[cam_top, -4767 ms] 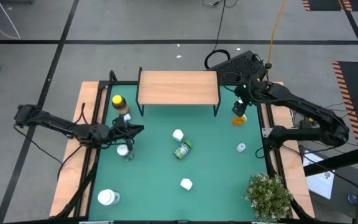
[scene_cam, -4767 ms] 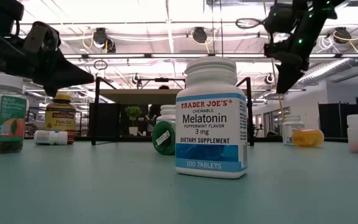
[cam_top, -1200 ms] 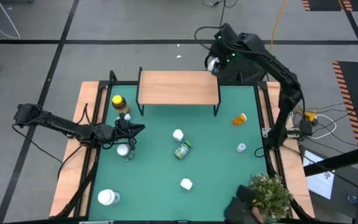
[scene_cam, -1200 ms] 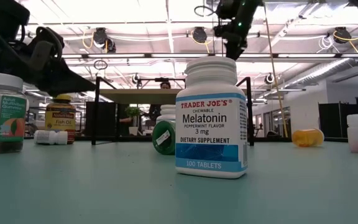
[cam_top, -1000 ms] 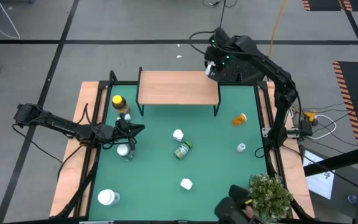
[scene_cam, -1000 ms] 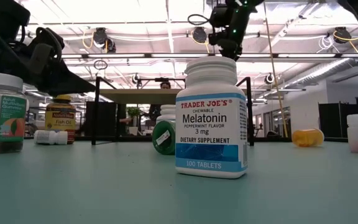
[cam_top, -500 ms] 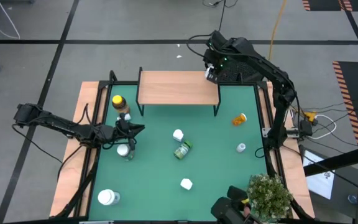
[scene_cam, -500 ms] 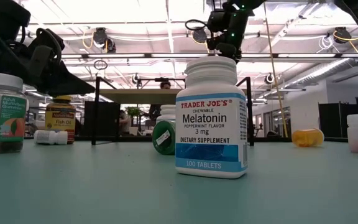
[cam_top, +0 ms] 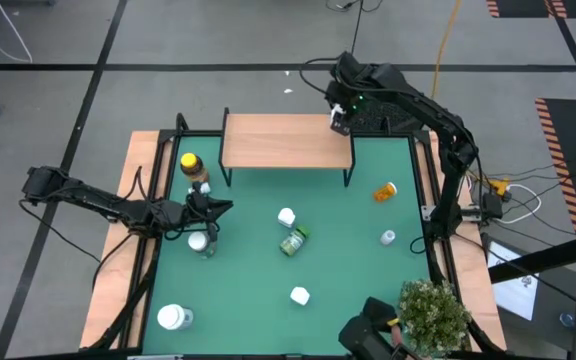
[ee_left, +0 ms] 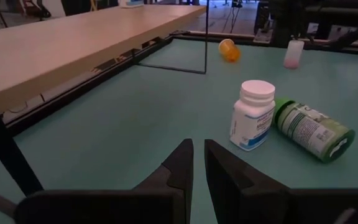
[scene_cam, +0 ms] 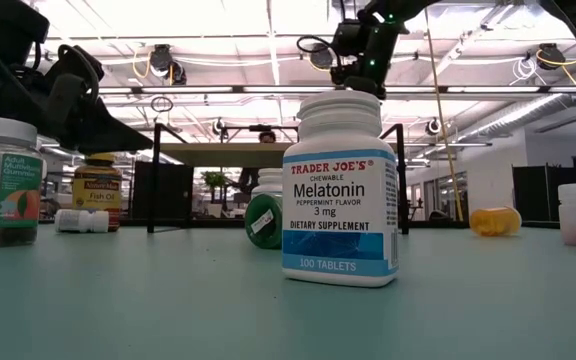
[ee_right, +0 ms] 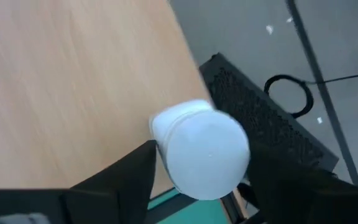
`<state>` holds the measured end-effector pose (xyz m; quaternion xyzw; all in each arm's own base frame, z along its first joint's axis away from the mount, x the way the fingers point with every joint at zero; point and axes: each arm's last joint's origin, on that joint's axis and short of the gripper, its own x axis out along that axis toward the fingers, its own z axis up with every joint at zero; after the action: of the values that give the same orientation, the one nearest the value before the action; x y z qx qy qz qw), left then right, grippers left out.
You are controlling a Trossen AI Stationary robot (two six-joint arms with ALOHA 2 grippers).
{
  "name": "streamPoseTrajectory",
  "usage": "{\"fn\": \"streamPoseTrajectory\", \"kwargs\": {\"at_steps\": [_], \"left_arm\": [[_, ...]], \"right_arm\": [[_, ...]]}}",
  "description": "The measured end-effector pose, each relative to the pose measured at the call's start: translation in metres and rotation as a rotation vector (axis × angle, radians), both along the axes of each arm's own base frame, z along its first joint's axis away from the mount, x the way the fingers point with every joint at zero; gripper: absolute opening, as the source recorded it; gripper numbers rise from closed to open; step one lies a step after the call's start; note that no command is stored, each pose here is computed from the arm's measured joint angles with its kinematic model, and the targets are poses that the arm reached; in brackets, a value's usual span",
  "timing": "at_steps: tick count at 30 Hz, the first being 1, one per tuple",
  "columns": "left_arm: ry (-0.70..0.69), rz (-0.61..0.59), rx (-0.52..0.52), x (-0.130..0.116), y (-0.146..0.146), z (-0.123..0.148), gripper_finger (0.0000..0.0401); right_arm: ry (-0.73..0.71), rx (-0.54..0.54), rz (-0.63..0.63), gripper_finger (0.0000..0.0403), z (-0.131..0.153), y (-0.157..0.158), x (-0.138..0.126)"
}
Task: Pick and place medicine bottles onto shelf by color
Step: Put the right green medicine bottle on the shelf
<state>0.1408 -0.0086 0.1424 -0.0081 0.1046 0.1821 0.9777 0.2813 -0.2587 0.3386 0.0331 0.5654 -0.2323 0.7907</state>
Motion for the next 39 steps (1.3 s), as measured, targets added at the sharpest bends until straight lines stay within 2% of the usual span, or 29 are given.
{"fn": "streamPoseTrajectory", "kwargs": {"at_steps": [5, 13, 23, 29, 39], "left_arm": [[0.003, 0.001, 0.003, 0.000, 0.000, 0.000, 0.0042], [0.005, 0.003, 0.002, 0.000, 0.000, 0.000, 0.0042], [-0.013, -0.003, -0.001, 0.000, -0.001, 0.001, 0.0042], [-0.030, -0.043, 0.019, 0.001, -0.006, 0.005, 0.0042], [-0.057, -0.075, 0.064, 0.011, -0.012, 0.025, 0.0042]], "right_arm": [[-0.022, -0.029, 0.013, 0.0271, 0.011, 0.004, -0.005], [-0.113, -0.111, 0.012, 0.0276, 0.049, 0.023, -0.025], [-0.296, -0.185, 0.007, 0.0276, 0.103, 0.084, -0.059], [-0.355, -0.162, 0.077, 0.0272, 0.088, 0.132, -0.074], [-0.589, -0.131, 0.174, 0.0254, 0.029, 0.196, -0.103]]}}
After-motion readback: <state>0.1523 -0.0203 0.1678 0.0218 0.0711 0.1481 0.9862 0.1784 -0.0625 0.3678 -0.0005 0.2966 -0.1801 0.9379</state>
